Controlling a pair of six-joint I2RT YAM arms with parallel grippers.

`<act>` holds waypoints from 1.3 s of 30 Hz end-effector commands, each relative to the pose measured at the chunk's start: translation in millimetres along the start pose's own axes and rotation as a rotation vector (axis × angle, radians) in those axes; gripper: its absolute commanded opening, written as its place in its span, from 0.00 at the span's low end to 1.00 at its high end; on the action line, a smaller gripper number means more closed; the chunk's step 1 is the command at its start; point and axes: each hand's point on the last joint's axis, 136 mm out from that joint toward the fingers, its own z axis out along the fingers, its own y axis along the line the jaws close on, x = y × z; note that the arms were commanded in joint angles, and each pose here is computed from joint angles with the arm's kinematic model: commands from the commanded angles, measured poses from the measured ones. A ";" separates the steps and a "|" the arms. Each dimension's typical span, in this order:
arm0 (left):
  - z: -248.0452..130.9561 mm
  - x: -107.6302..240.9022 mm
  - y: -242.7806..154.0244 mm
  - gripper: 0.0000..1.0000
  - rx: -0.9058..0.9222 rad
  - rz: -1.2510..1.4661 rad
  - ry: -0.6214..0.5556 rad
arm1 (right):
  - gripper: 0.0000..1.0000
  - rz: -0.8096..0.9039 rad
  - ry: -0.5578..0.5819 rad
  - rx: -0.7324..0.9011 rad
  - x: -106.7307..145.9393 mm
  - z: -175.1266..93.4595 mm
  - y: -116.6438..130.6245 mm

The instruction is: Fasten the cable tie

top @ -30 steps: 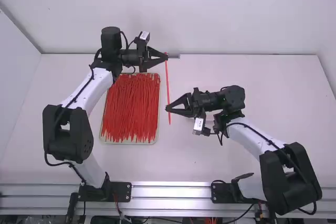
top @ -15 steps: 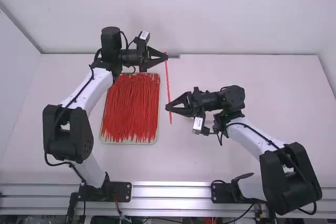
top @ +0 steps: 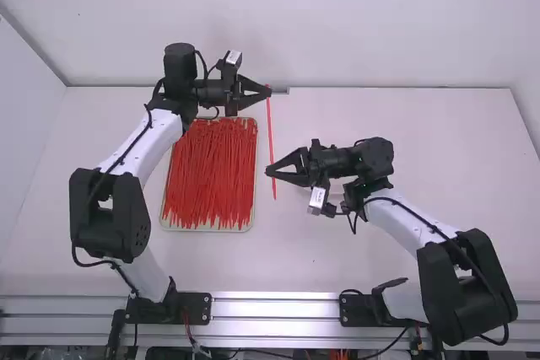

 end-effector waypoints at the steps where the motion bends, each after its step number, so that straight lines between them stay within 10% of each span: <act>1: 2.3 5.8 -0.8 0.02 0.009 0.022 0.024 | 0.00 0.064 0.003 0.002 -0.1 0.7 0.6; 8: 3.5 5.9 -0.7 0.04 0.008 0.042 0.023 | 0.00 0.501 0.007 -0.003 1.3 1.9 5.7; 29: 3.6 7.2 -1.3 0.02 0.014 0.166 0.030 | 0.00 0.801 -0.012 -0.063 -1.0 -6.3 26.9; 39: 3.7 -1.4 -8.6 0.02 0.017 0.652 -0.011 | 0.00 1.280 0.093 0.233 42.1 -9.0 -51.3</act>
